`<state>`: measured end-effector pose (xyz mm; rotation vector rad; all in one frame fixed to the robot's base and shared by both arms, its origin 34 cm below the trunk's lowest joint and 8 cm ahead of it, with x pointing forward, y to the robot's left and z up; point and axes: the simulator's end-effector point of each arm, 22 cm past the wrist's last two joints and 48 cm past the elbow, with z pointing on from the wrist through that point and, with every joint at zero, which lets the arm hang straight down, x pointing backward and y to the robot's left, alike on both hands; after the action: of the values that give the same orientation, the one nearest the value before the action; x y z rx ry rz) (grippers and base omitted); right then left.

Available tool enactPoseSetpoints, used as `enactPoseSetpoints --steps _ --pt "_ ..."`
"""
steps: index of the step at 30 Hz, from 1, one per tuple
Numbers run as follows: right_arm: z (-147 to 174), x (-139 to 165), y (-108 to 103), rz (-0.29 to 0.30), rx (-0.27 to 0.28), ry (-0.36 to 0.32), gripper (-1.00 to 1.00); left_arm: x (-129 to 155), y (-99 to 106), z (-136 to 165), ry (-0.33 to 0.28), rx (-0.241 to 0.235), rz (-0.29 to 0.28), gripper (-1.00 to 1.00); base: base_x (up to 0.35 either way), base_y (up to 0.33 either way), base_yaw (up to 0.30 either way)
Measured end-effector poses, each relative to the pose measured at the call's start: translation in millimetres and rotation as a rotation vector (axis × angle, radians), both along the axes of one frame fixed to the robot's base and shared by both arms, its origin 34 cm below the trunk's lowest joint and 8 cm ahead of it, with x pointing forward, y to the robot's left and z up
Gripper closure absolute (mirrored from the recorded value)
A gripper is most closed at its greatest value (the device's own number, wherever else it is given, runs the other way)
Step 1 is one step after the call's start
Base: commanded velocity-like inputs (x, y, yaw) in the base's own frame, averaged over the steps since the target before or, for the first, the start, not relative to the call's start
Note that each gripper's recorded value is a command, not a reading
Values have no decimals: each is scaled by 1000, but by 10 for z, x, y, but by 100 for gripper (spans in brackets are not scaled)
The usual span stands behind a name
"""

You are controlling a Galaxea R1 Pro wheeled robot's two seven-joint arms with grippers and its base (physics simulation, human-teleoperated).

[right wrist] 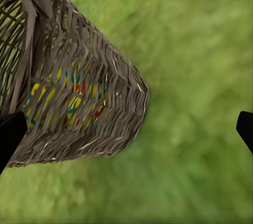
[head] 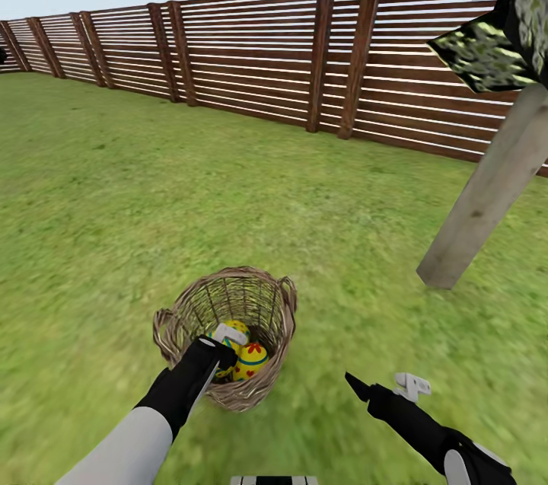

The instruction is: Take the three Easter eggs out of the wicker basket on the lawn in the garden, then place them on the lawn next to a single tree (choose any tree) so that all three eggs are next to the same tree and none are left in the basket.

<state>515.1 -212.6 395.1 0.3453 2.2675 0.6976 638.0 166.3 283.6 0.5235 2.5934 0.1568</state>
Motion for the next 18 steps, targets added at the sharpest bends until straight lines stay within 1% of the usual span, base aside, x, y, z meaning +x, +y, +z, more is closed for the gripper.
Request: enactPoseSetpoints --steps 18 --pt "-2 -3 2 1 1 1 -100 1 2 3 1 1 0 -100 0 0 0"
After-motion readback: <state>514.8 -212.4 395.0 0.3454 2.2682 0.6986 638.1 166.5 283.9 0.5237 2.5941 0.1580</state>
